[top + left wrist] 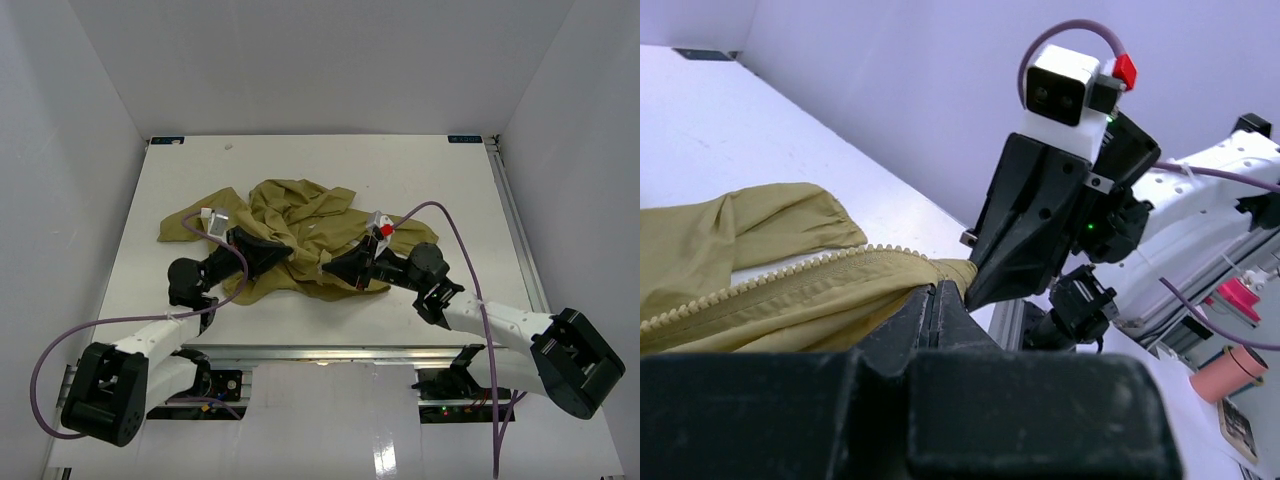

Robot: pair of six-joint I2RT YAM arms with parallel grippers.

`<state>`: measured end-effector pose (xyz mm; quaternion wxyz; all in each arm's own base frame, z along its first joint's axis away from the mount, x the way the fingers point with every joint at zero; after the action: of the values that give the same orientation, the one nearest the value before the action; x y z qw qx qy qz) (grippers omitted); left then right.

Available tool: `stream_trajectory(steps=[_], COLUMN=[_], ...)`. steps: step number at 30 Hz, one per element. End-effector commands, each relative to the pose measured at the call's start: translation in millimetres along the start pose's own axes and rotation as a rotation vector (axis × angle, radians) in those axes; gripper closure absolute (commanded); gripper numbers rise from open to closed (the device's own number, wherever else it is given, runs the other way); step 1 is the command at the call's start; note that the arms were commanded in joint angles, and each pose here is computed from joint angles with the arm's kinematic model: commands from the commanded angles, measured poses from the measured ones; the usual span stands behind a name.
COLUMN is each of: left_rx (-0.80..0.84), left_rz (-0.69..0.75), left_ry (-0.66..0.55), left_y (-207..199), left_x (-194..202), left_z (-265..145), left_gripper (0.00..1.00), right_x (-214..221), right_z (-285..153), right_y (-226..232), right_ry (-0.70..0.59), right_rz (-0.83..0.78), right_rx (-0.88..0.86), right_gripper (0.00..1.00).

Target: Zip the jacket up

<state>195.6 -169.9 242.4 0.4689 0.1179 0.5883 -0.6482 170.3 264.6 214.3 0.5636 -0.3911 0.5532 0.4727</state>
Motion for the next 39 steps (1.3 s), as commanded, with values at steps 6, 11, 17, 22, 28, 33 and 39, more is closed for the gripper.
stream_trajectory(steps=[6,11,17,22,28,33,39], left_rx=[0.256,0.309,0.324,0.349,0.374,0.408,0.43], left_rz=[0.115,0.072,0.08,0.116,0.142,0.208,0.282], left_ry=[-0.04,-0.02,-0.03,-0.062,-0.098,-0.122,-0.164], left_y=[-39.1,-39.8,-42.0,-53.2,-61.4,-71.1,-81.0], left_x=[-5.1,-4.0,-7.6,-12.6,-18.4,-19.5,-20.8], left_z=[-4.7,-2.4,-0.5,-2.9,-1.7,-0.8,-4.8], left_gripper=[1.0,1.0,1.0,1.0,1.0,1.0,1.0], right_x=[-51.9,-56.2,-55.0,-55.7,-59.9,-57.9,-56.5], right_z=[11.6,14.4,19.5,25.4,28.6,30.8,33.8], right_y=[9.4,9.4,10.6,12.0,14.7,15.7,18.3], right_ry=[-0.161,-0.159,-0.162,-0.167,-0.181,-0.181,-0.181], right_rz=[-0.101,-0.101,-0.092,-0.086,-0.087,-0.079,-0.061], right_rx=[-0.115,-0.126,-0.139,-0.161,-0.175,-0.188,-0.211], right_gripper=[0.92,0.92,0.92,0.92,0.92,0.92,0.92])
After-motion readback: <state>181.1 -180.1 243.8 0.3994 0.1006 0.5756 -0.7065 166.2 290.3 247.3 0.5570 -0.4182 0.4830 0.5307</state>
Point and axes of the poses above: each gripper's point midway between its finger pads, its own z axis out along the fingers, its own y axis along the line the jaws close on, x = y × z, the point moved 6 cm from there along -z, back along the fingers, and after that the axes turned 11 degrees about -z, right-handed, at the moved point
